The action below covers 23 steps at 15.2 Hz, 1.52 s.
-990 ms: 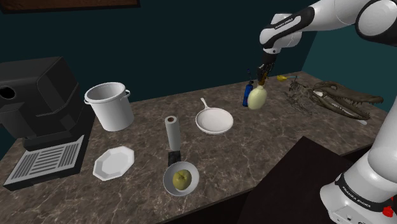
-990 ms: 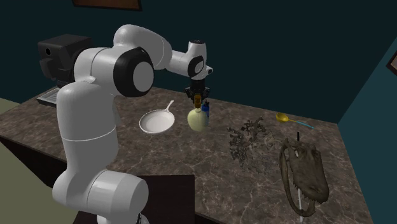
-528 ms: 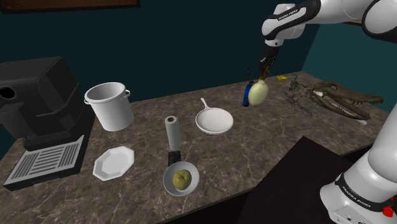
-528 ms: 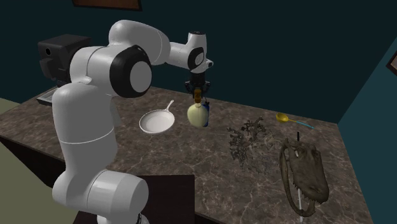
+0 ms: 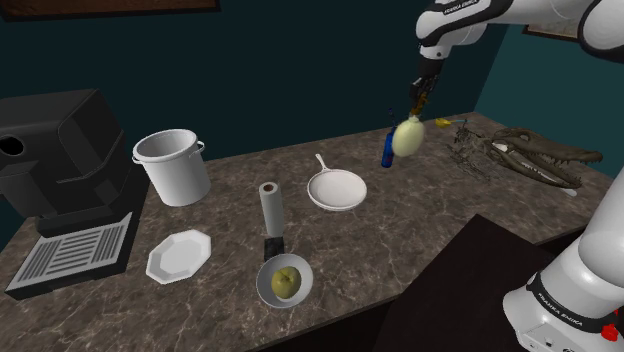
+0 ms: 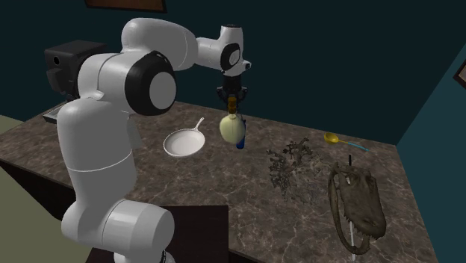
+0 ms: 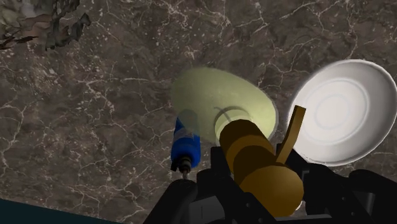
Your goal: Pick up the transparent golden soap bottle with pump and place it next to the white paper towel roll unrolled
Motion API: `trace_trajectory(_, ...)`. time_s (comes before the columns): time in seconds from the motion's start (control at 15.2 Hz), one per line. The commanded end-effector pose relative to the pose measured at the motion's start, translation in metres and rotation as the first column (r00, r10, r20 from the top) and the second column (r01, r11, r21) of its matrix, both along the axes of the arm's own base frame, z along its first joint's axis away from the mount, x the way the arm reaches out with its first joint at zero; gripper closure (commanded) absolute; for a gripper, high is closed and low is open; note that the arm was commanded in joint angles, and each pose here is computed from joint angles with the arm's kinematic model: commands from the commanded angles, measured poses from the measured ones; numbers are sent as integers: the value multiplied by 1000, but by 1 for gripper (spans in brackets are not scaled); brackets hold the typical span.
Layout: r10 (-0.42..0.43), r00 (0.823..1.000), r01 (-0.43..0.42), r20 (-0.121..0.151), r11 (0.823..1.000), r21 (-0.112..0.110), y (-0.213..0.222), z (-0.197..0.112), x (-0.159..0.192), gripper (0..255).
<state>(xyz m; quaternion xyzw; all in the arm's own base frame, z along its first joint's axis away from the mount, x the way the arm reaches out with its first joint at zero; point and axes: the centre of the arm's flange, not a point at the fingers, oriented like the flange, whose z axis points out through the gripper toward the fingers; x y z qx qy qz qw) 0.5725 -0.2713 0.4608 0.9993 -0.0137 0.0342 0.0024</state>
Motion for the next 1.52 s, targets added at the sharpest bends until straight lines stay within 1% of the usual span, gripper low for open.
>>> trace_trajectory(0.0, 0, 1000, 0, 0, 1000, 0, 1, 10, 1, 255)
trace_trajectory(1.45, 0, 1000, 0, 0, 1000, 0, 1, 126, 1, 255)
